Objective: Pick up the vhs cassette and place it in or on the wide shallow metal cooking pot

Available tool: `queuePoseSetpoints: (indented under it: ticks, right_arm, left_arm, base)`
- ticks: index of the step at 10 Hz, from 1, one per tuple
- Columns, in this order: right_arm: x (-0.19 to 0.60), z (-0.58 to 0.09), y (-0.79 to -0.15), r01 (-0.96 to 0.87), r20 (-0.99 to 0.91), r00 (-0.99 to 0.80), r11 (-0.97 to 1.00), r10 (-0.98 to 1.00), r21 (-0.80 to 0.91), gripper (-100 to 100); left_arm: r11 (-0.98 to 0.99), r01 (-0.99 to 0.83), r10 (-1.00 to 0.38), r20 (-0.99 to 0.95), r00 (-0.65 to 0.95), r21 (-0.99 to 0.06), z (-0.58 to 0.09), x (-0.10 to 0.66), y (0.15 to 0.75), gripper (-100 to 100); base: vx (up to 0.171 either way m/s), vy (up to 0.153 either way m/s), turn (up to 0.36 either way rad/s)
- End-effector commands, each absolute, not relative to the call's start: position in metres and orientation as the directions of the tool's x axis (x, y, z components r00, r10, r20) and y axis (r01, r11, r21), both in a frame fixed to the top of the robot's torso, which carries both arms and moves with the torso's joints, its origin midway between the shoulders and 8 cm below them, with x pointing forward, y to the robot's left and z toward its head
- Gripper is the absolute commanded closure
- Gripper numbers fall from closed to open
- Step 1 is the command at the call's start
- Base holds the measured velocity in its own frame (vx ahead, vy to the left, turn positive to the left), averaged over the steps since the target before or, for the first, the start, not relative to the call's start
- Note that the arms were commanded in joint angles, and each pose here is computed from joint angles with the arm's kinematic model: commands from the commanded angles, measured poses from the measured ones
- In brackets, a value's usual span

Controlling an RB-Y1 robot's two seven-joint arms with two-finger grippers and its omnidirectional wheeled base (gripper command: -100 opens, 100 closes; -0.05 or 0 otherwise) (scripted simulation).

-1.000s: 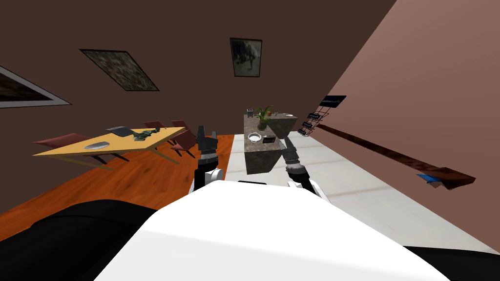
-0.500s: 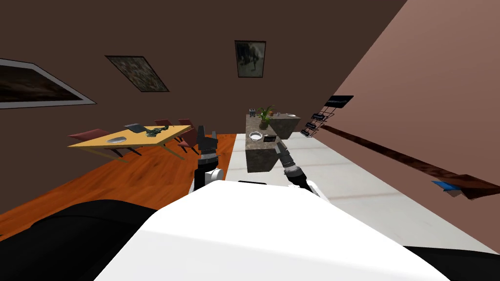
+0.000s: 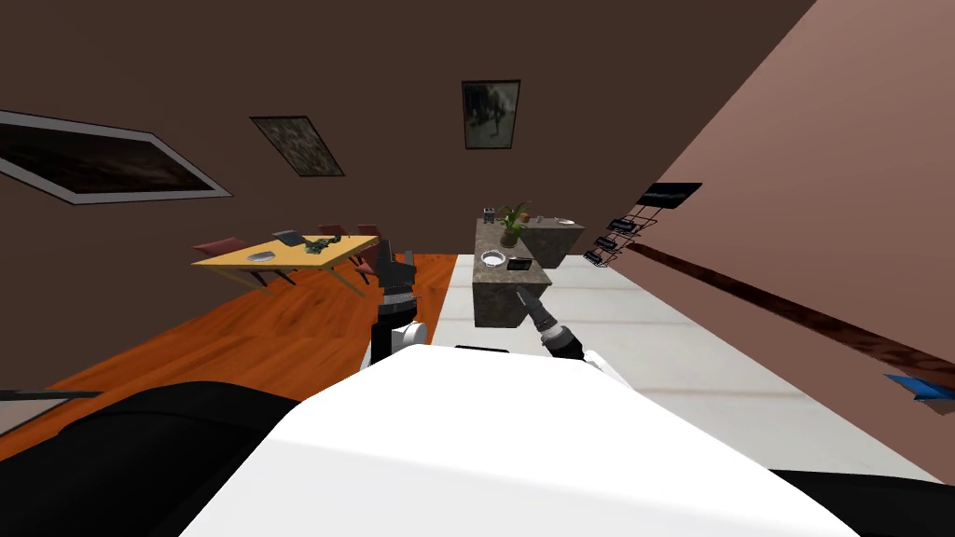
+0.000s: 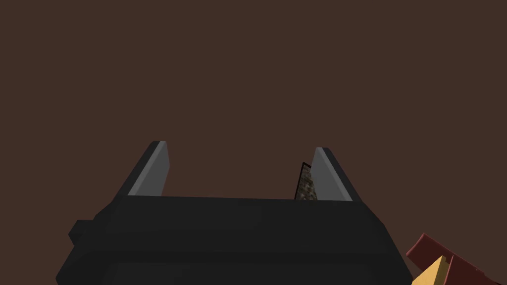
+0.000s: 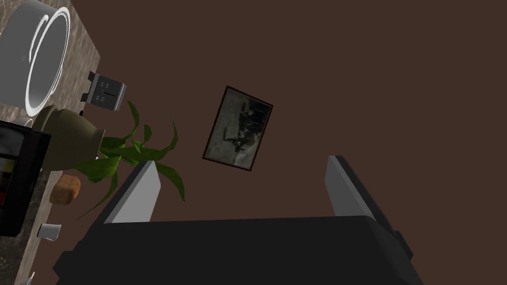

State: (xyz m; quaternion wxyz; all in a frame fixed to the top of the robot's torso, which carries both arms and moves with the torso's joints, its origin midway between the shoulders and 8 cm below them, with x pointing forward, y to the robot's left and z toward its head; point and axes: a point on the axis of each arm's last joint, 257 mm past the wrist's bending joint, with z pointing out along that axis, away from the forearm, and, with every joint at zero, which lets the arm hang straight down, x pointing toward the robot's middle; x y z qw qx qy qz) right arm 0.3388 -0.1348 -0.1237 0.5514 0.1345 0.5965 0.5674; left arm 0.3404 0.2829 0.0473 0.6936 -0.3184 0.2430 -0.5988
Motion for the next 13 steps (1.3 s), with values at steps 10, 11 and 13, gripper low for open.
queuePoseSetpoints:
  ticks: [10, 11, 13]
  right_arm:
    - [0.296, -0.223, -0.134, -0.411, -0.639, -0.549, 0.492, 0.538, 0.767, -100]
    - [0.283, -0.248, -0.137, -0.393, -0.645, -0.587, 0.524, 0.489, 0.755, -100]
    - [0.279, -0.253, -0.143, -0.398, -0.658, -0.601, 0.544, 0.454, 0.739, -100]
  left_arm:
    - [0.080, 0.676, -0.985, 0.044, 0.165, -0.733, 0.047, 0.340, 0.283, 0]
    - [0.080, 0.676, -0.985, 0.044, 0.165, -0.733, 0.047, 0.340, 0.283, 0]
    - [0.080, 0.676, -0.985, 0.044, 0.165, -0.733, 0.047, 0.340, 0.283, 0]
  base:
    - [-0.037, -0.007, 0.093]
    - [-0.031, 0.004, 0.213]
    - [-0.024, 0.000, 0.050]
